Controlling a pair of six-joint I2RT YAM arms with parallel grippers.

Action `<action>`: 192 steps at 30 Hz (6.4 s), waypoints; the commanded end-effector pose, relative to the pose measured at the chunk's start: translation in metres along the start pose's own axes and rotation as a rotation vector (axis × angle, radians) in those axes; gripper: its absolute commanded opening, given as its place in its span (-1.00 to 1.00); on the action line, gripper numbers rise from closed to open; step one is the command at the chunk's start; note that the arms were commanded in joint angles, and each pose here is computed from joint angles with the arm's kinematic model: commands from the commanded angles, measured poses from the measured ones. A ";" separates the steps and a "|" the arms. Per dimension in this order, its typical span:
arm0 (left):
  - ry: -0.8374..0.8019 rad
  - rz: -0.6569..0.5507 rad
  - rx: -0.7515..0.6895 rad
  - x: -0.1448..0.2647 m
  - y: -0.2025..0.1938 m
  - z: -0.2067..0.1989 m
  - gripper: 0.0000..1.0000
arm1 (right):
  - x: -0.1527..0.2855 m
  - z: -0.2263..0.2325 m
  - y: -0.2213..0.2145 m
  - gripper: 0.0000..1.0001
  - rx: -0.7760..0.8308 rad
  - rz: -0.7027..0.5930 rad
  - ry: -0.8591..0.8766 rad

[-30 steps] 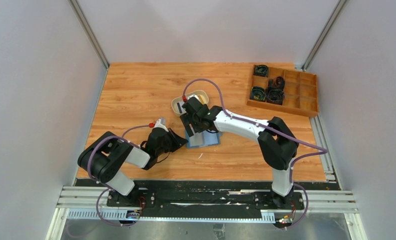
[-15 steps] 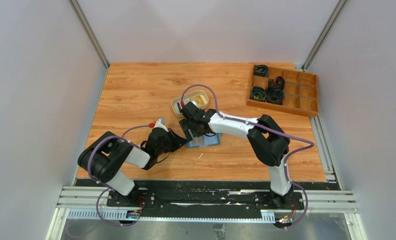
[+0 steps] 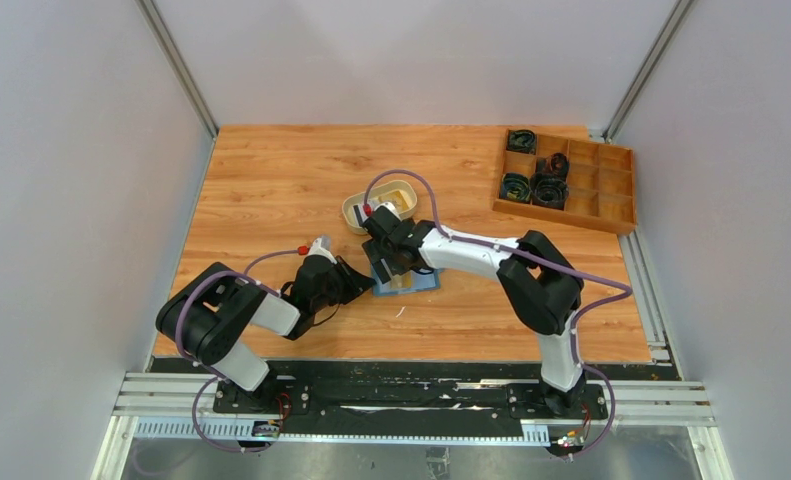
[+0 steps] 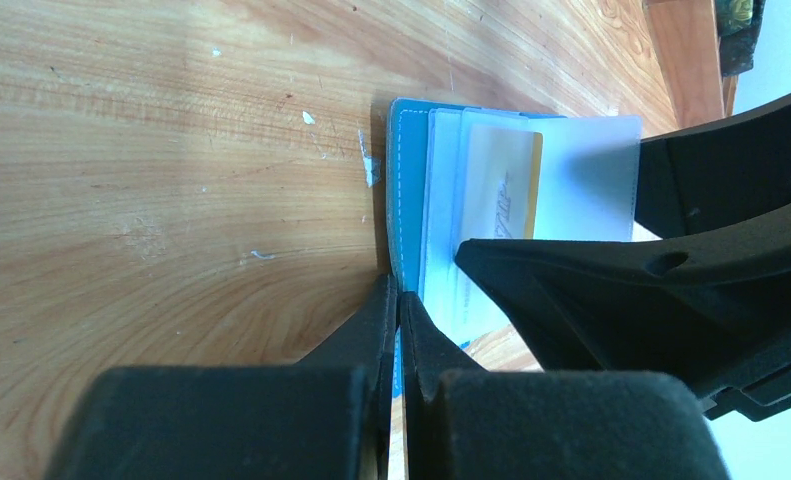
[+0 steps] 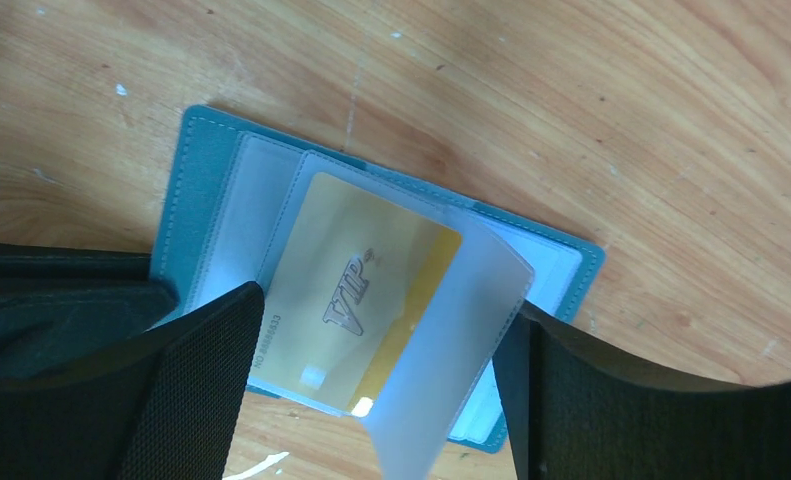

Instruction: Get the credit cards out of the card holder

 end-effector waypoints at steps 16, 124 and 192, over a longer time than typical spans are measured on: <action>0.309 0.097 -0.023 0.016 -0.023 0.070 -1.00 | 0.003 0.000 0.005 1.00 0.289 0.025 -0.269; 0.335 0.128 -0.019 0.015 -0.032 0.082 -1.00 | 0.013 -0.027 -0.051 -0.20 -0.771 -0.409 0.926; 0.309 0.126 -0.025 0.013 -0.034 0.083 -1.00 | -0.030 -0.150 0.107 -1.00 -0.377 -0.162 0.555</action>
Point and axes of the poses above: each gripper's point midway between its finger pads, its own x axis back along the fingers, its own z axis along the line the jaws close on, y = z × x, the point moved 6 cm from there along x, back along the fingers, and after that the axes turned 13 degrees about x, right-handed, at the moved point
